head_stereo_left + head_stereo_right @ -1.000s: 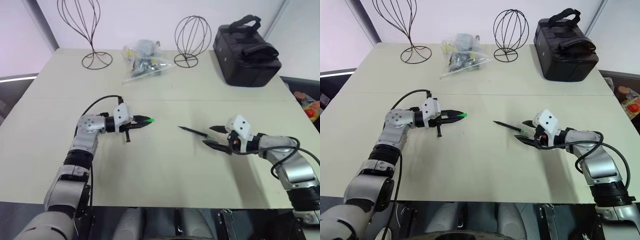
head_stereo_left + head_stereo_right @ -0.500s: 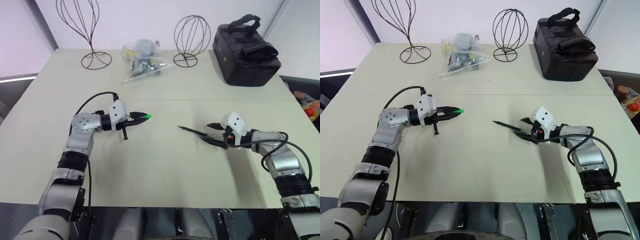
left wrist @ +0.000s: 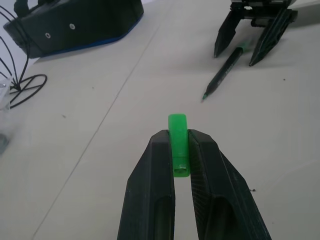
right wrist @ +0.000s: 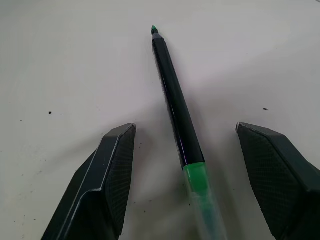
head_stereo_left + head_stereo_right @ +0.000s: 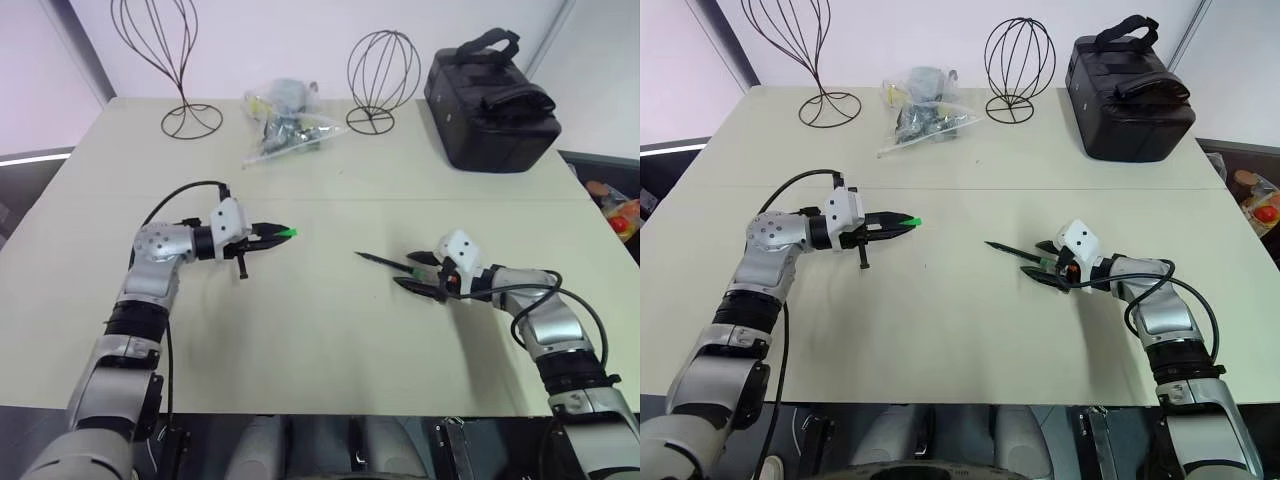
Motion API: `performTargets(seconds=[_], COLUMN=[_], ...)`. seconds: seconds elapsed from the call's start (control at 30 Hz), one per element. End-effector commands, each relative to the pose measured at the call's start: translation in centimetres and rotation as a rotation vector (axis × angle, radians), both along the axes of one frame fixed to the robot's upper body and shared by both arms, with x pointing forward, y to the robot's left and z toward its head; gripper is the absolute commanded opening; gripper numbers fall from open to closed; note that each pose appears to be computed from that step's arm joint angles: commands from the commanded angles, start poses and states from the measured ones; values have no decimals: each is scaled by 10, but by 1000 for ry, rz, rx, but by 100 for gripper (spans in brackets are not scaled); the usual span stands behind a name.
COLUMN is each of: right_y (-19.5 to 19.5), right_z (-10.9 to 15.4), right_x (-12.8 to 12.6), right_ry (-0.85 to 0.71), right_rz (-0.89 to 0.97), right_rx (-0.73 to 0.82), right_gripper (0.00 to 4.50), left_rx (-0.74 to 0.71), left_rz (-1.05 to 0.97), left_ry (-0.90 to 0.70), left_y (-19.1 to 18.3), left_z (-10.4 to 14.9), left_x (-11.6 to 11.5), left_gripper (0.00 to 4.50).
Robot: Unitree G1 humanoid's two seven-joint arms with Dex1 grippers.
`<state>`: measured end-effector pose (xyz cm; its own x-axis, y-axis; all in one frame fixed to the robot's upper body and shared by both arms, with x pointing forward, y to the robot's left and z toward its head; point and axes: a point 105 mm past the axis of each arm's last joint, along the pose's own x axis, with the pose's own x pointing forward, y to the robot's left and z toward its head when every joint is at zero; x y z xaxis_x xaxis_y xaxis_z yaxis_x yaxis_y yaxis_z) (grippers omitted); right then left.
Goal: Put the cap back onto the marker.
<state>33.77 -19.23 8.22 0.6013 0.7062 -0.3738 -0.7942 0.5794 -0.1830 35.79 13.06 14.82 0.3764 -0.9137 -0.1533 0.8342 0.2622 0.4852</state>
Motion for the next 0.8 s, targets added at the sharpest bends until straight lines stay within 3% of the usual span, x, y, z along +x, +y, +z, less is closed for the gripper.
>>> performTargets(seconds=[0.03,0.27,0.47,0.6,0.8], right_y=[0,-4,-4,2,5], right_z=[1,-4,-4,11,42], right_x=[1,-3,-10,-27,-60], right_ry=[-9,5,3,-47,-195], right_rz=[-2,-8,-11,9,110], right_rx=[-1,-3,-12,-23,-271], right_gripper=[329,4,4,4,4], left_rx=[-9,-12,-10,-16,6], left_rz=[-3,-6,-16,-53,-217], left_ry=[-46,-49,-47,-42,-42], left_y=[2,1,-1,-9,-32], left_z=[10,9,8,8,3], left_x=[1,0,1,0,-9], left_gripper=[6,0,0,0,0])
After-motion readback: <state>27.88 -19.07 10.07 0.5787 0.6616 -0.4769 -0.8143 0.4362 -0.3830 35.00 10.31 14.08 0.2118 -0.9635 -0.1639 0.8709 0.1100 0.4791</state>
